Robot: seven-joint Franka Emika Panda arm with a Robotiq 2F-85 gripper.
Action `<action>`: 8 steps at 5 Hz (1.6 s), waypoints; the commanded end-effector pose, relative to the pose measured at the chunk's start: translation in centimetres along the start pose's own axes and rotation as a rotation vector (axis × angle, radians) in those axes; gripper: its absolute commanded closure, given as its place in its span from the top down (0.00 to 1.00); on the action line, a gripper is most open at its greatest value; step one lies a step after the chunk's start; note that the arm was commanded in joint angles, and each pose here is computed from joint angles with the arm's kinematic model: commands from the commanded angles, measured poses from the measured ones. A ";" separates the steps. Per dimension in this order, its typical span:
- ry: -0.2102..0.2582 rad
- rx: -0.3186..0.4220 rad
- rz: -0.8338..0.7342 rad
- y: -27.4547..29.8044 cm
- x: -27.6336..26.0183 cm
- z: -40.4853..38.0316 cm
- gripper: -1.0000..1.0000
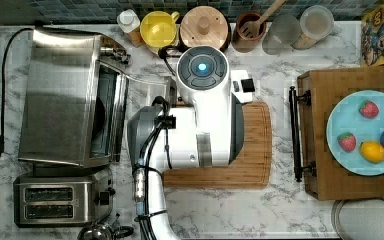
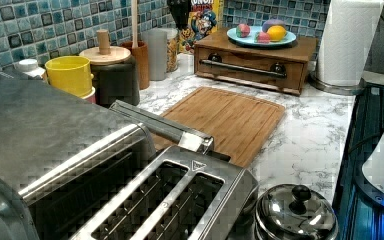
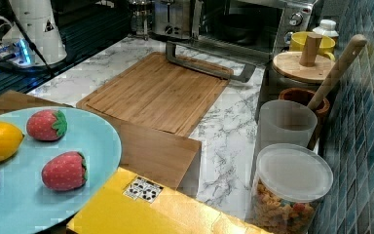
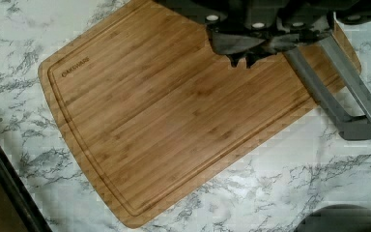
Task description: Close the oven.
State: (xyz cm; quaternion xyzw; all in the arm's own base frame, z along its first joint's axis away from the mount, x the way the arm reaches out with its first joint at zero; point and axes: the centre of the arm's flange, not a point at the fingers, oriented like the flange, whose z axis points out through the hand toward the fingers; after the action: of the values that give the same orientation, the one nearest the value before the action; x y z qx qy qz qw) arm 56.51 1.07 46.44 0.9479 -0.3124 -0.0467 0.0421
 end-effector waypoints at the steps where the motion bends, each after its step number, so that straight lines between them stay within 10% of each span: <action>1: -0.014 0.033 -0.114 1.3 -0.7 2.7 0.00; 4: -0.102 0.373 -0.204 8.4 -0.9 12.5 0.00; 8: 0.013 0.779 -0.369 7.1 -6.0 19.9 0.00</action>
State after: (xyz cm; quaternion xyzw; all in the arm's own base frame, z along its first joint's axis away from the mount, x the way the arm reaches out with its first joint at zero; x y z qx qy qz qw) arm 45.41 -3.41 27.61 0.9355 -0.1489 0.0400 -0.3179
